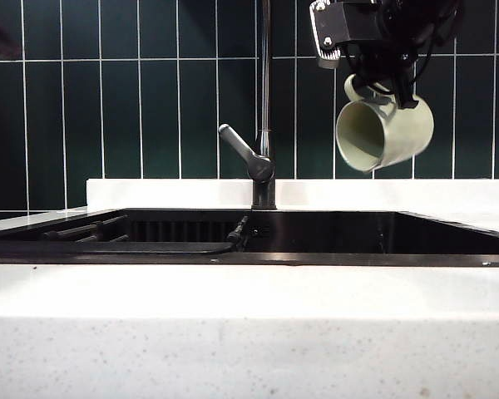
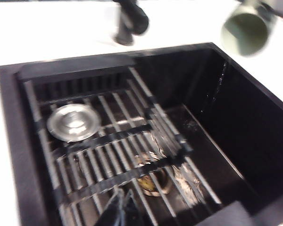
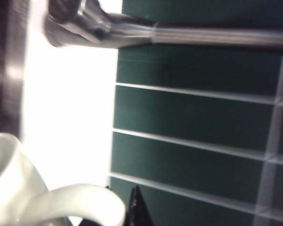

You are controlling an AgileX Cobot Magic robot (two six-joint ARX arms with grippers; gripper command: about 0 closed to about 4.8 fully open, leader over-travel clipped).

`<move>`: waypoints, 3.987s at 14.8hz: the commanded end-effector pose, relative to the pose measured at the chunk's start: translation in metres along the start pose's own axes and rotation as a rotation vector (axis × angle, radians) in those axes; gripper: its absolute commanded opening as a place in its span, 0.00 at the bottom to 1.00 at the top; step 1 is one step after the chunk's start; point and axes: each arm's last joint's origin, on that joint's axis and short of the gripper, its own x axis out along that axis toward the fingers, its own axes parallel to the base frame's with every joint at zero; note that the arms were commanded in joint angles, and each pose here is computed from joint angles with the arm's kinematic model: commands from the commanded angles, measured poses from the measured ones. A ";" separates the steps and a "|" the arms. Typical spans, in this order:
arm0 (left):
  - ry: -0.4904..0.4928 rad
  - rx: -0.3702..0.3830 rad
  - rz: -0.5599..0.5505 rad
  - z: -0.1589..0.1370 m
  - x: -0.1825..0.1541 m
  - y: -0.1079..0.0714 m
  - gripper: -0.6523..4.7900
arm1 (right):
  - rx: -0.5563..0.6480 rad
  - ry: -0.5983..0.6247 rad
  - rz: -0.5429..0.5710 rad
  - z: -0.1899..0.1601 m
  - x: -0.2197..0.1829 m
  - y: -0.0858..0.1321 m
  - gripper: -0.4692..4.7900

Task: Pick up the mug next to the sink, go to the faucet to get some water, pour the water into the sink, and finally put the mug back to its place.

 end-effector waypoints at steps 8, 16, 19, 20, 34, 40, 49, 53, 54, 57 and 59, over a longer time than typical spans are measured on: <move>-0.100 -0.075 0.049 -0.048 -0.017 -0.002 0.11 | 1.215 0.143 -0.176 -0.099 -0.024 0.036 0.09; -0.097 -0.079 0.050 -0.049 -0.017 -0.002 0.11 | 1.645 0.150 -0.506 -0.155 -0.059 0.088 0.09; -0.097 -0.079 0.050 -0.049 -0.017 -0.002 0.11 | 1.685 0.176 -0.540 -0.155 -0.059 0.089 0.09; -0.097 -0.079 0.050 -0.049 -0.017 -0.002 0.11 | 1.696 0.176 -0.539 -0.155 -0.059 0.091 0.09; -0.068 -0.083 0.053 -0.052 -0.017 -0.001 0.11 | 1.748 0.302 -0.411 -0.151 -0.058 0.115 0.09; -0.059 -0.086 0.050 -0.053 -0.017 -0.002 0.11 | 1.767 0.354 -0.348 -0.150 -0.057 0.121 0.21; -0.046 -0.095 0.041 -0.054 -0.017 -0.002 0.11 | 1.795 0.455 -0.246 -0.141 -0.077 0.118 0.32; -0.049 -0.119 0.033 -0.053 -0.017 -0.002 0.11 | 1.802 0.480 -0.217 -0.128 -0.104 0.106 0.31; -0.051 -0.135 0.019 -0.053 -0.018 -0.003 0.11 | 1.793 0.447 -0.233 -0.118 -0.122 0.094 0.31; -0.087 -0.142 0.014 -0.049 -0.018 -0.003 0.11 | 1.733 0.388 -0.215 -0.092 -0.158 0.079 0.31; -0.092 -0.138 0.017 -0.048 -0.018 -0.003 0.11 | 1.703 0.321 -0.245 -0.076 -0.184 0.070 0.31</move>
